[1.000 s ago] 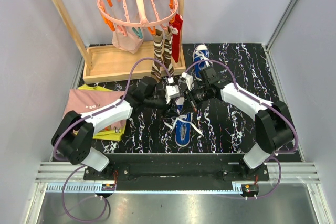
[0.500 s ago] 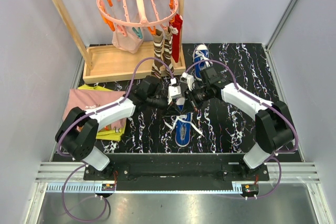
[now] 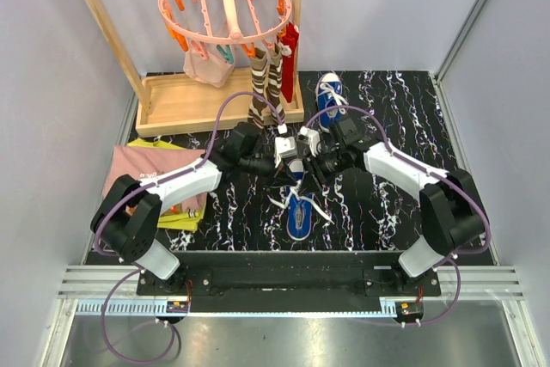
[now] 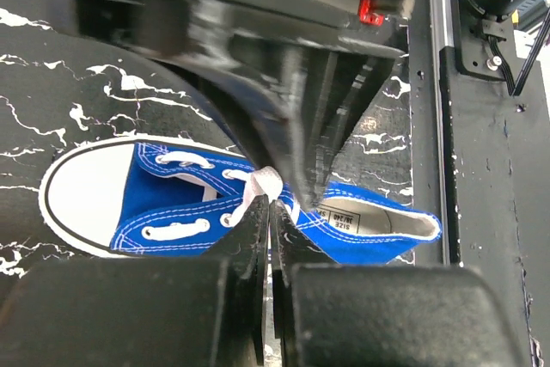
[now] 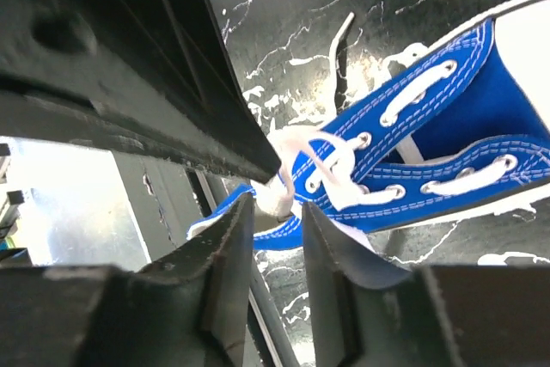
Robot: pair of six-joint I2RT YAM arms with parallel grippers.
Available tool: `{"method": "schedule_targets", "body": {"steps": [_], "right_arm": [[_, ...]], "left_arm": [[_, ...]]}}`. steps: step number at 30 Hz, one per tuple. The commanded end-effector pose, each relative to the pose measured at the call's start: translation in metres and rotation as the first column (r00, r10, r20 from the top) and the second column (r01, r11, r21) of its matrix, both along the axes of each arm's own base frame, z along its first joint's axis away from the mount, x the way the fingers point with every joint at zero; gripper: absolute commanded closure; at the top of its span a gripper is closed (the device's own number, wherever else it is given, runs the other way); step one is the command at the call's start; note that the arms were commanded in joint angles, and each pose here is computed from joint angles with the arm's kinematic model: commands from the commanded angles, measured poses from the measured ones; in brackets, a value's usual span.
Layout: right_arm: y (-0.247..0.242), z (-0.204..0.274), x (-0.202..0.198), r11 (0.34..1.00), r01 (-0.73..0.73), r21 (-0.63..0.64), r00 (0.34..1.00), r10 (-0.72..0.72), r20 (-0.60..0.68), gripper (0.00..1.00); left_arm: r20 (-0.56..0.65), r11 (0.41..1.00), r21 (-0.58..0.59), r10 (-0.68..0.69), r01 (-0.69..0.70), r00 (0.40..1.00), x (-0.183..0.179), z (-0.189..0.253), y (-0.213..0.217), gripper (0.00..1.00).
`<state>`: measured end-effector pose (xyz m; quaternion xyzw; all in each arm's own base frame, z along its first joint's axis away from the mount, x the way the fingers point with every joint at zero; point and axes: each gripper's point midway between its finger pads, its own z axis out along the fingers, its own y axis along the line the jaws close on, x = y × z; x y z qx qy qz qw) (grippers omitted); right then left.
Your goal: Tie the shoes
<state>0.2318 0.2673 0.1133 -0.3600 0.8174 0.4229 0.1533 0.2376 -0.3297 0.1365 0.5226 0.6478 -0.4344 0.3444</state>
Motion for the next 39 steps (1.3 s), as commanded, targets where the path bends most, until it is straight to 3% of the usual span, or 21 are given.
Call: {"method": "schedule_targets", "body": {"steps": [1, 9, 17, 20, 21, 22, 24, 26, 28, 39], "right_arm": [[-0.001, 0.019, 0.007, 0.999, 0.002, 0.035, 0.990, -0.007, 0.142, 0.57], [0.006, 0.031, 0.022, 0.998, 0.018, 0.055, 0.982, -0.028, 0.185, 0.55], [0.016, 0.032, 0.028, 0.997, 0.020, 0.074, 0.990, -0.030, 0.137, 0.54], [0.016, 0.031, 0.027, 0.997, 0.019, 0.073, 0.991, -0.029, 0.133, 0.63], [0.015, 0.030, 0.028, 0.997, 0.020, 0.072, 0.991, -0.029, 0.133, 0.69], [0.015, 0.030, 0.027, 0.997, 0.020, 0.071, 0.990, -0.029, 0.135, 0.81], [0.014, 0.029, 0.026, 0.997, 0.018, 0.068, 0.990, -0.028, 0.136, 0.90], [0.012, 0.027, 0.026, 0.998, 0.021, 0.061, 0.989, -0.030, 0.142, 1.00], [0.011, 0.028, 0.025, 0.998, 0.021, 0.061, 0.988, -0.030, 0.150, 1.00], [0.012, 0.033, 0.025, 0.997, 0.022, 0.073, 0.988, -0.033, 0.152, 1.00]], "left_arm": [[0.033, 0.997, -0.071, -0.012, 0.014, 0.999, 0.011, 0.021, -0.008, 1.00], [0.032, 0.997, -0.067, -0.030, 0.032, 0.999, 0.008, 0.020, -0.008, 1.00], [0.040, 0.997, -0.065, -0.042, 0.045, 0.998, 0.006, 0.019, -0.007, 1.00], [0.043, 0.997, -0.065, -0.045, 0.048, 0.998, 0.006, 0.020, -0.007, 1.00], [0.045, 0.997, -0.065, -0.046, 0.049, 0.998, 0.007, 0.020, -0.007, 1.00], [0.047, 0.997, -0.062, -0.043, 0.046, 0.998, 0.007, 0.020, -0.007, 1.00], [0.051, 0.998, -0.053, -0.041, 0.044, 0.998, 0.007, 0.018, -0.005, 0.99], [0.047, 0.999, -0.025, -0.032, 0.033, 0.998, 0.007, 0.012, 0.000, 0.88], [0.053, 0.999, 0.010, -0.035, 0.034, 0.998, 0.006, 0.005, 0.006, 0.84], [0.019, 0.997, 0.071, -0.038, 0.037, 0.999, 0.012, -0.020, 0.006, 0.88]]}}
